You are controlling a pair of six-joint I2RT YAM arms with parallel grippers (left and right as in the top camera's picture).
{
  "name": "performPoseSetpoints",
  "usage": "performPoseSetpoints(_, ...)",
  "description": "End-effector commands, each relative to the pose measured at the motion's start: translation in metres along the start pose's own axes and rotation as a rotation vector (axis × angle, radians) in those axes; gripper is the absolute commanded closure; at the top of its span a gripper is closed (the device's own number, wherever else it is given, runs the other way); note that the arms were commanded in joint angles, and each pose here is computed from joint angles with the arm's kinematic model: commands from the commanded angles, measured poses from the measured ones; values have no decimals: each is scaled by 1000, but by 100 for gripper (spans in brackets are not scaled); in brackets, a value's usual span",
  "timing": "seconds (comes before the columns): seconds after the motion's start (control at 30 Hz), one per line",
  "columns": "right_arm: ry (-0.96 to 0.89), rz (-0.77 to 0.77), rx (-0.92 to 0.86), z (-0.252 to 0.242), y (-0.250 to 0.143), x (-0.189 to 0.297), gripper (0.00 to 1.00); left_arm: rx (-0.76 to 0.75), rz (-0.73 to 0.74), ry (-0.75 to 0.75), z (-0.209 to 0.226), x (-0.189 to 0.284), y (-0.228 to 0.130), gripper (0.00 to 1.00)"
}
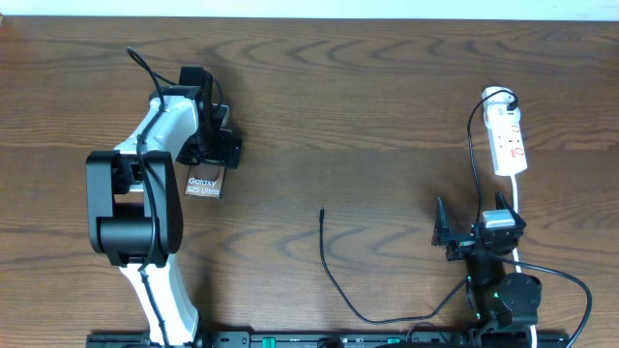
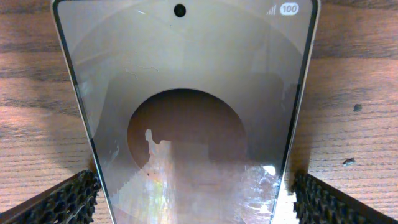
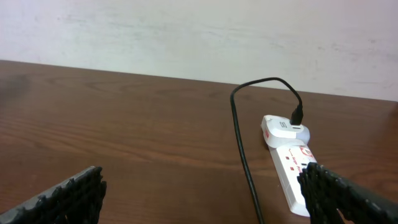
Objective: Plug charger to phone and switch on socket
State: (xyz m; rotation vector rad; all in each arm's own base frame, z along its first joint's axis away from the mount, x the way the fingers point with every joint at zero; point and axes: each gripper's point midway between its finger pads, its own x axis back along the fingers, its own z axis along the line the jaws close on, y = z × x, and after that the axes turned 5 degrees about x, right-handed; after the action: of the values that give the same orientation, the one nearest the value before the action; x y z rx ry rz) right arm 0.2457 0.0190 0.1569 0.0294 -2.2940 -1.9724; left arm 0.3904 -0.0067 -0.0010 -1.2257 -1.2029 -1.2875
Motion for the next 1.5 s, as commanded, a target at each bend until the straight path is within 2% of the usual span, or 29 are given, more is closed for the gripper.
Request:
performPoseSetpoints(0.0, -10, 1, 13, -2, -1, 0, 1, -16, -15, 17, 5, 9, -1, 2)
performPoseSetpoints(1.2, -10, 1, 13, -2, -1, 0, 1, -18, -17, 40, 9, 9, -1, 0)
performPoseSetpoints(1.43, -10, 1, 13, -2, -1, 0, 1, -18, -19, 40, 9, 9, 0, 10)
performPoseSetpoints(1.47, -10, 1, 13, -2, -1, 0, 1, -18, -19, 40, 9, 9, 0, 14)
